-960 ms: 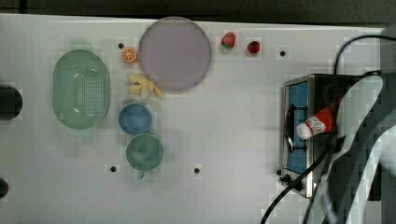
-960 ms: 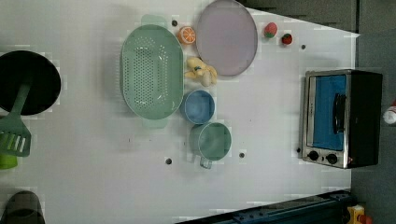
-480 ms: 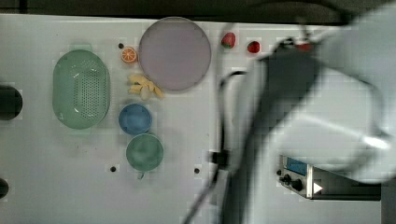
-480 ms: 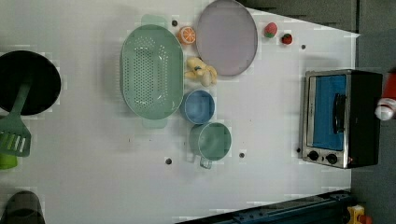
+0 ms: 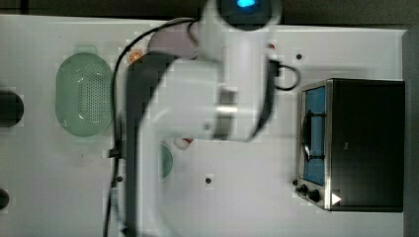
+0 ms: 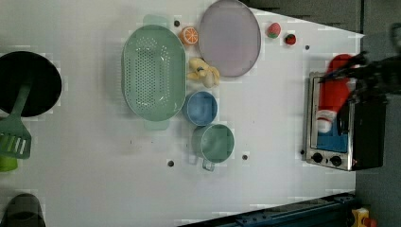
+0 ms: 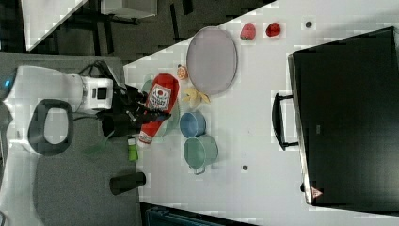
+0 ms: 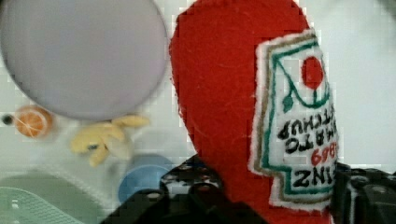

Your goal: Pick Ketchup from oven and place it on table.

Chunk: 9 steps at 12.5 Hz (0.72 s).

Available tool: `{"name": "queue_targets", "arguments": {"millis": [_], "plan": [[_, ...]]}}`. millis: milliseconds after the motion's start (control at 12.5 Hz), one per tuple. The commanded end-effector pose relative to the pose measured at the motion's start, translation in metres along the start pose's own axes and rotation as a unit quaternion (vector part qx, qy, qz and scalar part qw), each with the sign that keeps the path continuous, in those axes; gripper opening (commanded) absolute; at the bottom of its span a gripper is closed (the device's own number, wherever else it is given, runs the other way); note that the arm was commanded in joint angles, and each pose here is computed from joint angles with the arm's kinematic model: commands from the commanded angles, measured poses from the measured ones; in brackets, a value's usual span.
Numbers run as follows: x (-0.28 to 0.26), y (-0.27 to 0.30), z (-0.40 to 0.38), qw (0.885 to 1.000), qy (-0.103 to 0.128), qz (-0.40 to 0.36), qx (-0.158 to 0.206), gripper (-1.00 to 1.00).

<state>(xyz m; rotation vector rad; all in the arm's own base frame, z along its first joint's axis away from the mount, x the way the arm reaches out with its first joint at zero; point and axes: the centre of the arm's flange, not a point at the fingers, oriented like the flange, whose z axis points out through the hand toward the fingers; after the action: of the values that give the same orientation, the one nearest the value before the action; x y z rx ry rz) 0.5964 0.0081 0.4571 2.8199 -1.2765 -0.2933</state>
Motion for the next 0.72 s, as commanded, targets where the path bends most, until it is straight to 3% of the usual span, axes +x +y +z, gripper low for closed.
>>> {"name": "queue_targets", "arguments": {"millis": [80, 560, 720], "plan": [[0.006, 0.018, 0.036, 0.996, 0.002, 0.091, -0.012, 0.24], [0.008, 0.041, 0.172, 0.993, 0.001, 0.118, -0.031, 0.24], [0.013, 0.041, 0.212, 0.992, 0.021, 0.119, -0.022, 0.24]]}}
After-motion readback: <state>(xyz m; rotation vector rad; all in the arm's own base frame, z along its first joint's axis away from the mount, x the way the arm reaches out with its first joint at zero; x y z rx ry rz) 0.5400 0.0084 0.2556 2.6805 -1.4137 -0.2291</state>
